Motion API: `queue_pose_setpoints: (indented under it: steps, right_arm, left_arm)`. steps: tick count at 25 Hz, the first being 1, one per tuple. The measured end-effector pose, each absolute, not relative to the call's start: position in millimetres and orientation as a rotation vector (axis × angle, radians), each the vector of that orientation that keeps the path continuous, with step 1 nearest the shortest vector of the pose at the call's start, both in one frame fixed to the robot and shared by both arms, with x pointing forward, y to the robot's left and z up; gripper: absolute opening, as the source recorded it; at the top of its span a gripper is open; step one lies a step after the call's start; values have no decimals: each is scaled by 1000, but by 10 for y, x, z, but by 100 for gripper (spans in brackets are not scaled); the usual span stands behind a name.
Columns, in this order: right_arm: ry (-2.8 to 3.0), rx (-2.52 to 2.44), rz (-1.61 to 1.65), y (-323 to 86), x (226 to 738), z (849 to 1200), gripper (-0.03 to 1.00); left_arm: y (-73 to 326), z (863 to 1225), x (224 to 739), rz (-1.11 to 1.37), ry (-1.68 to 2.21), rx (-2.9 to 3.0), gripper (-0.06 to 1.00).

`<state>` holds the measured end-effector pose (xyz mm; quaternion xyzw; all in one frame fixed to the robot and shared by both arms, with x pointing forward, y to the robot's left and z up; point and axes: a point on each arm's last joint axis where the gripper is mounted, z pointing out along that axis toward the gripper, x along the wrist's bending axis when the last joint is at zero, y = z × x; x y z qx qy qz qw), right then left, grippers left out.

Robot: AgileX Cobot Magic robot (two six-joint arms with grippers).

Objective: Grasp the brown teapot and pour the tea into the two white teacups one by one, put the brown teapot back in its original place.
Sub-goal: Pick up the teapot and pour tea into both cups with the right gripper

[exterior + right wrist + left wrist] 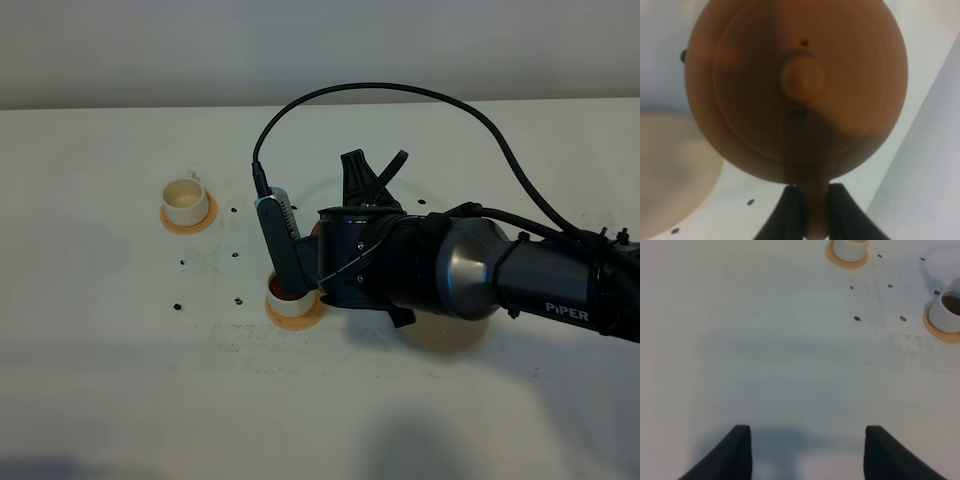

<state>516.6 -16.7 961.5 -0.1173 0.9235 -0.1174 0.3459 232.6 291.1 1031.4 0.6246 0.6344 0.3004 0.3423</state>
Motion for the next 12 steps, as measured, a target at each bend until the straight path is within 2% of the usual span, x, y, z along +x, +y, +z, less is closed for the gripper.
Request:
queue_pose_setpoints:
  steps: [6,12]
  right_arm:
    - [2438,-174,-273,-138,5182,9773,12]
    - [2592,165,-58,-174,5320,10003,12]
  left_arm:
    - [2912,10314,2326,782,1650,1624,48]
    - [2912,10314,2326,782,1650,1624,48]
